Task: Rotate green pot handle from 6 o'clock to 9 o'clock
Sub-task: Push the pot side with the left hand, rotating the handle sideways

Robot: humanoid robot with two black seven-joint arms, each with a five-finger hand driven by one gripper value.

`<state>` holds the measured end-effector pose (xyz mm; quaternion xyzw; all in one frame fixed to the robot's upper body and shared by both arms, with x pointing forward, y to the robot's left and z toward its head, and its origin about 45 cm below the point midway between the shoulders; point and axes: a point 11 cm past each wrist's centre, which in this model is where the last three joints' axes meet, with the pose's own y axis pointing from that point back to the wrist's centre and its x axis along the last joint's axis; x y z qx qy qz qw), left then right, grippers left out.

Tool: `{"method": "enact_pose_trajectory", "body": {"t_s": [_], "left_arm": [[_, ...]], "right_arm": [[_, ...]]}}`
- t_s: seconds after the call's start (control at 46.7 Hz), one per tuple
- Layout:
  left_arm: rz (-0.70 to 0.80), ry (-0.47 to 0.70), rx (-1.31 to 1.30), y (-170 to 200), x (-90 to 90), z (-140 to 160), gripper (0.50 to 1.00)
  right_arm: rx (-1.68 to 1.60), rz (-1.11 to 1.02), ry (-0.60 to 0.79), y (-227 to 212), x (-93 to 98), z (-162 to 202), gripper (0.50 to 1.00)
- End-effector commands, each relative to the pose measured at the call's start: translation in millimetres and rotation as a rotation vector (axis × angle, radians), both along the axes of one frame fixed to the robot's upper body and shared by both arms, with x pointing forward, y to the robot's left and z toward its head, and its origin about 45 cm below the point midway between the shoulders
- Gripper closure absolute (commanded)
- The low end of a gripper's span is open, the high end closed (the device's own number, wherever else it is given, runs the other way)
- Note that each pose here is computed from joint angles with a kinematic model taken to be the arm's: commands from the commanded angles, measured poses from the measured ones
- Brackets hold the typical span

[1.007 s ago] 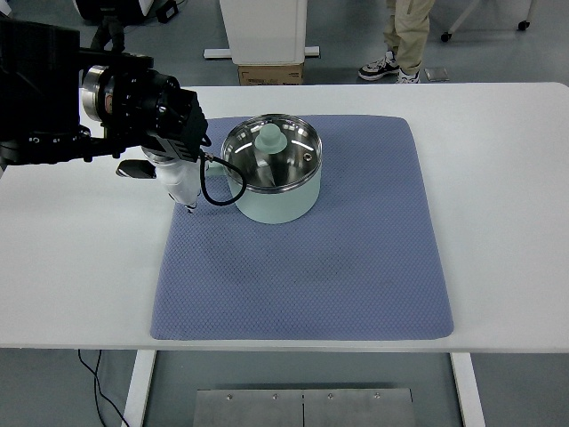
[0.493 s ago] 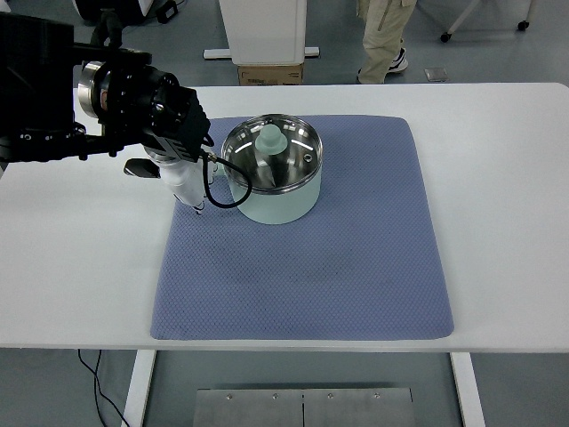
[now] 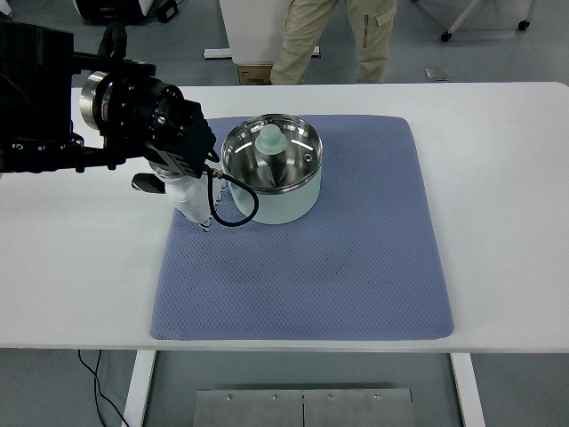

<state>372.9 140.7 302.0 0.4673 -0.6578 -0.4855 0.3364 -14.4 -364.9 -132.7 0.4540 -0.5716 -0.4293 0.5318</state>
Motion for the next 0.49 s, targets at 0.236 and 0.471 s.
{"method": "enact_pose_trajectory", "body": {"t_s": [0.236, 0.471], "left_arm": [[-0.053, 0.052, -0.011, -13, -20.3, -8, 0.500], [-0.021, 0.173, -0.168, -45, -40.9, -9, 0.500]], "right_arm": [[0.000, 0.000, -0.001, 0, 0.1, 0, 0.500], [0.000, 0.000, -0.001, 0, 0.1, 0, 0.500]]}}
